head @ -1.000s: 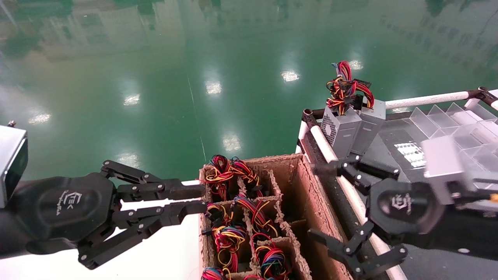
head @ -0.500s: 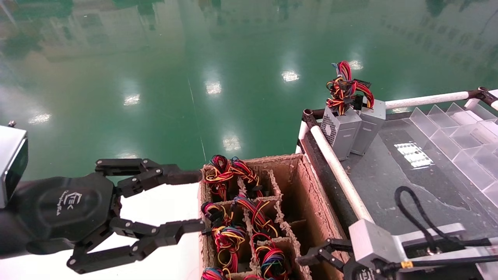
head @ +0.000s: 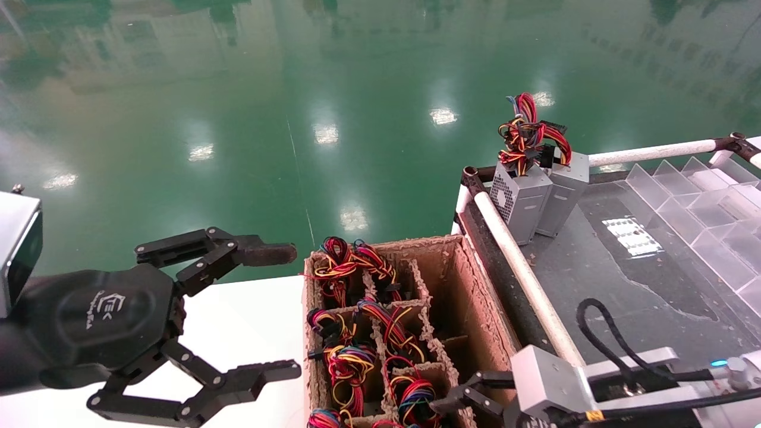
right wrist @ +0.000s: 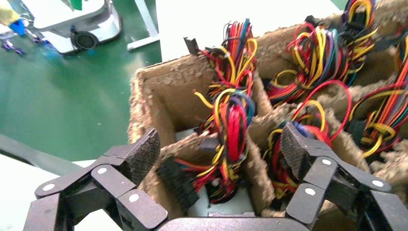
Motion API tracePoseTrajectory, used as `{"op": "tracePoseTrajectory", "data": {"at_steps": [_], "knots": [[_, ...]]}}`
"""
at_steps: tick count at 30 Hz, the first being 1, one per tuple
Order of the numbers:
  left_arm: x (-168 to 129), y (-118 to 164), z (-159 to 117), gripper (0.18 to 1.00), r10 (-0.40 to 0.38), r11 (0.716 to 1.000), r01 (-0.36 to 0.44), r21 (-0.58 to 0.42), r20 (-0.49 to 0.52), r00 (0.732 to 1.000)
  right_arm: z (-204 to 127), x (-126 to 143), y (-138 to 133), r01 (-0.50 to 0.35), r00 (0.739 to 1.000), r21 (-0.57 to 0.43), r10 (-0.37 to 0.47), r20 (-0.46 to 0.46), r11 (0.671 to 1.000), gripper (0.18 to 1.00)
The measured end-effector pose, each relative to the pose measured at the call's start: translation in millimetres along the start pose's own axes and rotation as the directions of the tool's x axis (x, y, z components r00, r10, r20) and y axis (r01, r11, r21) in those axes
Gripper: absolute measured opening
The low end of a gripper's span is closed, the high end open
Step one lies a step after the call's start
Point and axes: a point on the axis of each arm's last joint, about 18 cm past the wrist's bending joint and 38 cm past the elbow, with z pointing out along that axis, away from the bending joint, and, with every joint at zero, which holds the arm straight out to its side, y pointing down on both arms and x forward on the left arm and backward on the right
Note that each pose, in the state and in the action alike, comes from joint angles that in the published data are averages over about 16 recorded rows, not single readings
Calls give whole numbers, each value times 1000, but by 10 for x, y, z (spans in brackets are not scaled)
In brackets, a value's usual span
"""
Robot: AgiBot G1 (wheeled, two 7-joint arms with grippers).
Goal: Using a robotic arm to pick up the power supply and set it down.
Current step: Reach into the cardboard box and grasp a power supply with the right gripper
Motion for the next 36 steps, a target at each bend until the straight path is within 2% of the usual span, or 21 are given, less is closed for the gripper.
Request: {"op": "tracePoseTrajectory", "data": {"at_steps": [8, 13, 30, 36], "knots": [[0, 0, 0, 934, 0, 1000, 0, 0, 0, 1000, 123, -10, -30, 44, 999, -14, -44, -16, 999, 844], [0, 0, 0, 975, 0, 1000, 0, 0, 0, 1000, 179, -20, -38, 61, 998, -24, -61, -29, 998, 742], [0, 0, 0, 1001, 0, 1000, 0, 0, 0, 1000, 237, 23, -13, 77, 993, -40, -80, -83, 996, 354], [0, 0, 0, 1001, 0, 1000, 0, 0, 0, 1000, 233, 34, 7, 80, 992, -40, -84, -99, 996, 270]]}}
